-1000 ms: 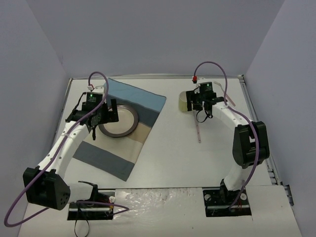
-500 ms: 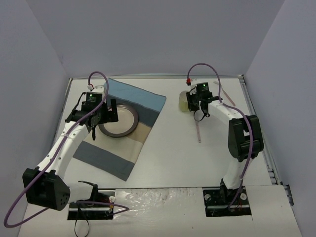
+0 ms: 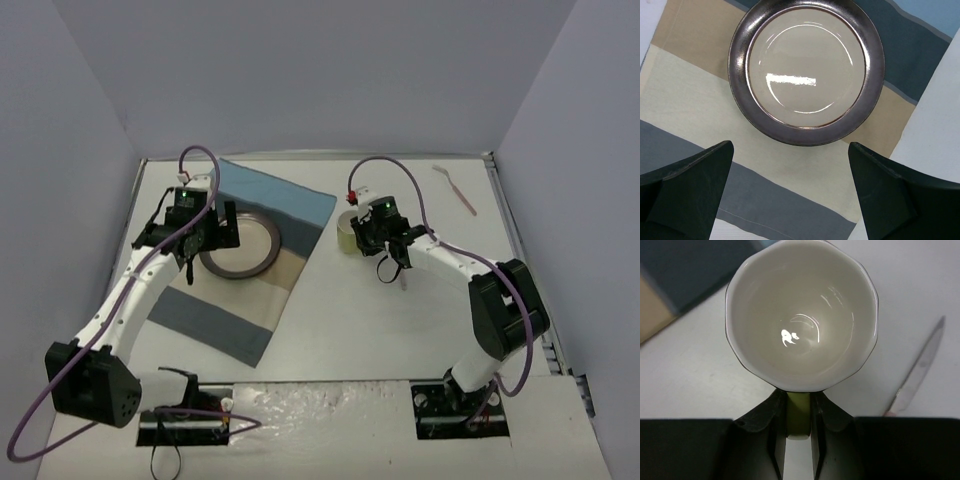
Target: Set the dinner table for one person
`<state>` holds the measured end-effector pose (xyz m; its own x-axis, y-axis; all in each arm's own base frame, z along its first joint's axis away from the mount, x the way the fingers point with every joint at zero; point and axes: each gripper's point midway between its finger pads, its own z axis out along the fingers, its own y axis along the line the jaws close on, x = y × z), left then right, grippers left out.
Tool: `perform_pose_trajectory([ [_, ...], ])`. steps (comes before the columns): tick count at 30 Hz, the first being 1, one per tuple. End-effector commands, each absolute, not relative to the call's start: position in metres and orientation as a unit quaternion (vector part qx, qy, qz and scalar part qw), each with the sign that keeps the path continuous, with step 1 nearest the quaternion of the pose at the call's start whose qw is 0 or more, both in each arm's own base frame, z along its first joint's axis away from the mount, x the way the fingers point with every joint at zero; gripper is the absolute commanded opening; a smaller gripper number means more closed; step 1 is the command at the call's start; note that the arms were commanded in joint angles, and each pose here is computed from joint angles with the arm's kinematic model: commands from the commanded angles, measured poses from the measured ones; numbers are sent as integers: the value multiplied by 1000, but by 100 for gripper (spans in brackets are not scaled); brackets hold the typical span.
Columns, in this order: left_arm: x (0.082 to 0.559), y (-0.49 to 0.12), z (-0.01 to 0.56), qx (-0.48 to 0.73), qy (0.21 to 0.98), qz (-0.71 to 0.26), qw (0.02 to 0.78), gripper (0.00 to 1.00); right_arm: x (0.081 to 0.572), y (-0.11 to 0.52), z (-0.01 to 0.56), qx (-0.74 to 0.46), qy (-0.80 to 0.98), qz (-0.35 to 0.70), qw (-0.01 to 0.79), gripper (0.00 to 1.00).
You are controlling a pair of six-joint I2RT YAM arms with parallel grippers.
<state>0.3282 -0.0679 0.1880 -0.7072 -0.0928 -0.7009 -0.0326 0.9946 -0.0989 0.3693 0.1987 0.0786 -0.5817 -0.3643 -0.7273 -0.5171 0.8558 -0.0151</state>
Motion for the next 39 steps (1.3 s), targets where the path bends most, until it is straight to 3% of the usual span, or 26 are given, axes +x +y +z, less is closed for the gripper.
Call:
perform_pose_trajectory([
  [1, 330, -86, 225, -25, 903, -76, 422, 97, 344, 242, 131, -279, 837, 149, 446, 0],
  [8, 319, -118, 238, 6, 902, -105, 420, 97, 298, 269, 123, -337, 821, 165, 430, 0],
  [17, 317, -174, 229, 55, 906, -133, 397, 97, 272, 274, 106, -371, 816, 162, 412, 3],
  [26, 326, -211, 223, 82, 906, -150, 388, 96, 264, 269, 119, -365, 812, 166, 425, 38],
  [27, 327, -214, 220, 86, 908, -149, 382, 95, 263, 269, 123, -363, 810, 169, 429, 49],
  [34, 332, -242, 217, 125, 909, -163, 363, 91, 255, 253, 169, -337, 801, 173, 464, 81],
  [39, 327, -265, 208, 168, 912, -173, 332, 87, 252, 228, 203, -291, 794, 160, 509, 90],
])
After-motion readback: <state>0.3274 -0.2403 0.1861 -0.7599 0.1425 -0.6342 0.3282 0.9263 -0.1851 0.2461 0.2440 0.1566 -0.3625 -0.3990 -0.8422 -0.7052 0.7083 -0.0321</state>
